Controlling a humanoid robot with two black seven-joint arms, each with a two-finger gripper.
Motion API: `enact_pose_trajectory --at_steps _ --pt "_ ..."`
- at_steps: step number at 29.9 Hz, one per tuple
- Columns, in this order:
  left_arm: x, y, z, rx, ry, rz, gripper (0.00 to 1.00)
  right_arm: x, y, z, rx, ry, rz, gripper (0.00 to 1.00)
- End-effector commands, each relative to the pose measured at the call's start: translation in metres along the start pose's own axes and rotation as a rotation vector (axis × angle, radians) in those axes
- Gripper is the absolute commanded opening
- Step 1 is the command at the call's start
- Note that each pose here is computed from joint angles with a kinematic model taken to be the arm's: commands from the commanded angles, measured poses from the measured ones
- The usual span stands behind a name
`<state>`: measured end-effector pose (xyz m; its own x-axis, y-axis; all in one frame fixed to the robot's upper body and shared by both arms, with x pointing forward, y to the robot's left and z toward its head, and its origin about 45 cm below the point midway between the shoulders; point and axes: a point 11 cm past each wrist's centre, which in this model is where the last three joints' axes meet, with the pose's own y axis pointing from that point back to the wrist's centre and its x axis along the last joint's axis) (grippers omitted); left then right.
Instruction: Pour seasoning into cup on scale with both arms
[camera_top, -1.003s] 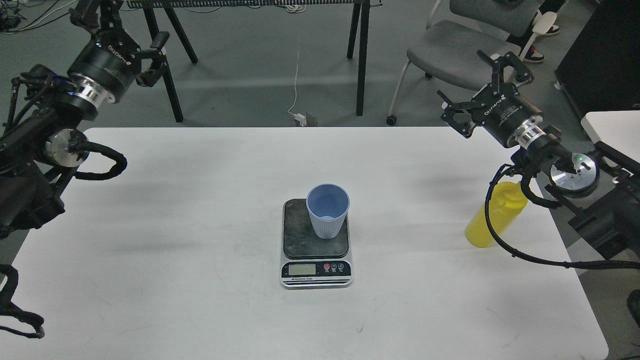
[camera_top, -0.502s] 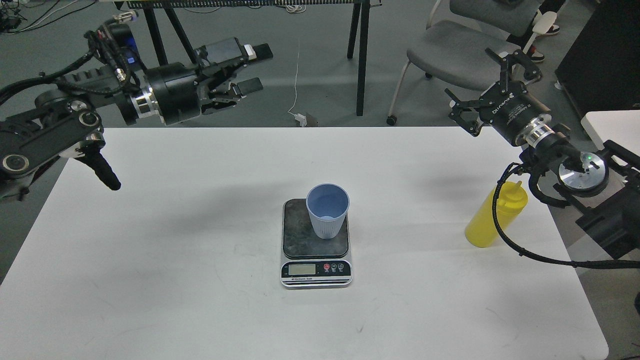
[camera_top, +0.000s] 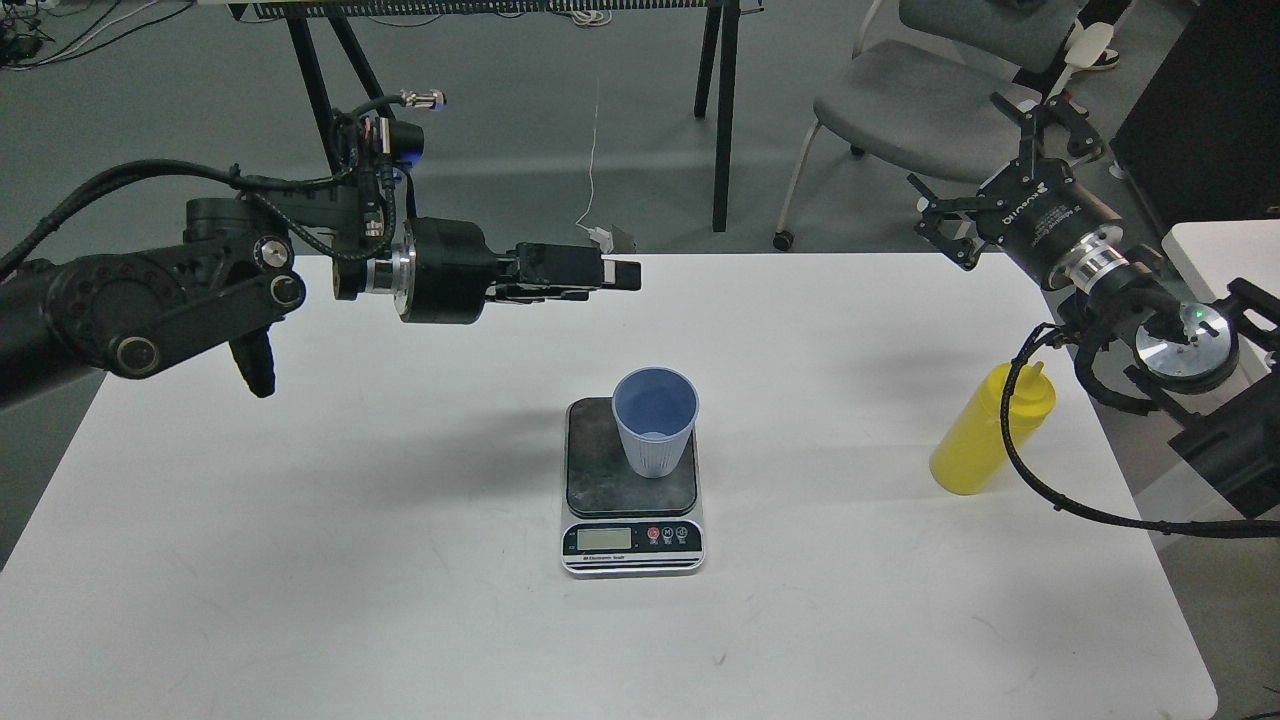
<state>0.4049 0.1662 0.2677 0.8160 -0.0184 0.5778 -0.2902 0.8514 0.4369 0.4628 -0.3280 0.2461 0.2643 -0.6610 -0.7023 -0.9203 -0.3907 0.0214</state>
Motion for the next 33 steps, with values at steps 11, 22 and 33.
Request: enact_pose_trajectory --at_steps 11,22,33 --pt "-0.011 -0.027 -0.019 0.072 -0.057 -0.006 0.99 0.007 0.007 -0.009 0.032 0.009 0.017 0.99" --pt "0.061 0.004 0.007 -0.114 0.186 0.29 0.99 0.012 0.012 -0.018 0.055 0.025 0.033 0.99" --pt "0.118 0.131 -0.112 -0.15 0.809 1.02 0.99 0.011 0.011 -0.018 0.056 0.023 0.03 0.99"
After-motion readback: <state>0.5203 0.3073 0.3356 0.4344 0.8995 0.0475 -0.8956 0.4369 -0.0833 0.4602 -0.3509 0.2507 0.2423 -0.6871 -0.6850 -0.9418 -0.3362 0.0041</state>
